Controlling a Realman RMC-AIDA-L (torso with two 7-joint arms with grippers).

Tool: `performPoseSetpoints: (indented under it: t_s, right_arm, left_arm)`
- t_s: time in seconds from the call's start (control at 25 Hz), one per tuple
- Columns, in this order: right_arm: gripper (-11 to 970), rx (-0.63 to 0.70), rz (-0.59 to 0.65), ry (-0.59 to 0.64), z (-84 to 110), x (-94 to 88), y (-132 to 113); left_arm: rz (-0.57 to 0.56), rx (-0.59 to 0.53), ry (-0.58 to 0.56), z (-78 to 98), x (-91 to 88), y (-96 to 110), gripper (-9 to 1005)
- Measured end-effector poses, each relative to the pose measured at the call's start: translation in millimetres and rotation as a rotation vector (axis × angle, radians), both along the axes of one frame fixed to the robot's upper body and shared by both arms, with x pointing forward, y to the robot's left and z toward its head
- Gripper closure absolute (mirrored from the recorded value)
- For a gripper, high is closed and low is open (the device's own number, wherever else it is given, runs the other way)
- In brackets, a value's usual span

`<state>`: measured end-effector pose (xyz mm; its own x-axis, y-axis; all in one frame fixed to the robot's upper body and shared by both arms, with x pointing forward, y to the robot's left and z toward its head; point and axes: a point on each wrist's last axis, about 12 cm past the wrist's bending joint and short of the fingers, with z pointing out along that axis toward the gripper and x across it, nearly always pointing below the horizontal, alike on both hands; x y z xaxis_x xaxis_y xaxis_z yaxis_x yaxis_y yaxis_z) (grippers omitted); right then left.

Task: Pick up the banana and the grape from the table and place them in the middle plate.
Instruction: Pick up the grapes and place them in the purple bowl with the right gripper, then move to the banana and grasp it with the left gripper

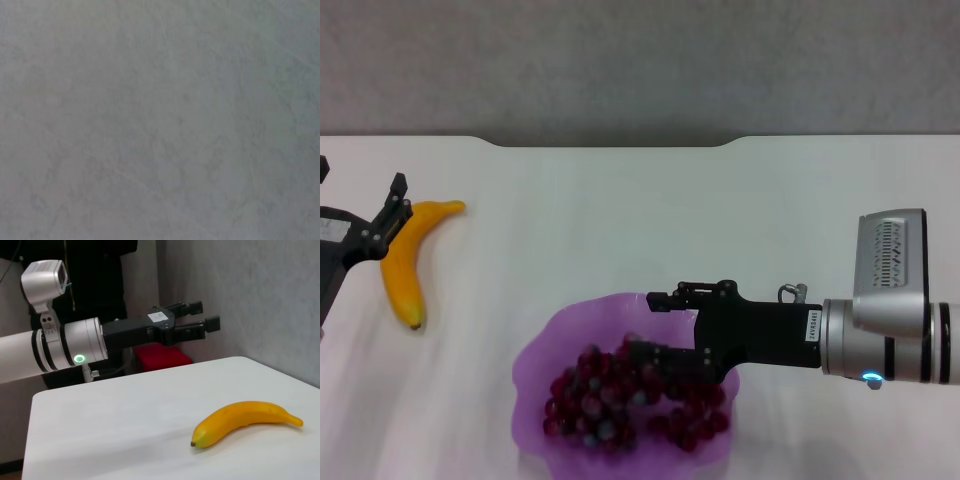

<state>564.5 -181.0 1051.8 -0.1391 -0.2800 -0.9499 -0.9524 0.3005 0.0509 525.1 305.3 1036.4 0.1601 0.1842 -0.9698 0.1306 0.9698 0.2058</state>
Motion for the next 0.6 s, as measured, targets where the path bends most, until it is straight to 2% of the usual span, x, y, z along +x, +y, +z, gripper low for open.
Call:
performPoseSetpoints:
  t_s: [0.08,0.32,0.52,0.6]
  right_arm:
    - [368,0.001,0.0,0.0,0.0,-0.1,0]
    - [297,0.006,-0.016,-0.015,2.8,4.1,-1]
    - [237,0.02,-0.093,-0.058,13.0,19.7,-13]
    - [249,0.031,-0.14,-0.084,19.0,27.6,-21]
  left_arm:
    - [0.0,0.0,0.0,0.0,0.0,0,93]
    - [0.0,0.0,0.0,0.0,0.0,0,93]
    - [0.0,0.0,0.0,0.0,0.0,0,93]
    - [0.0,0.0,0.0,0.0,0.0,0,93]
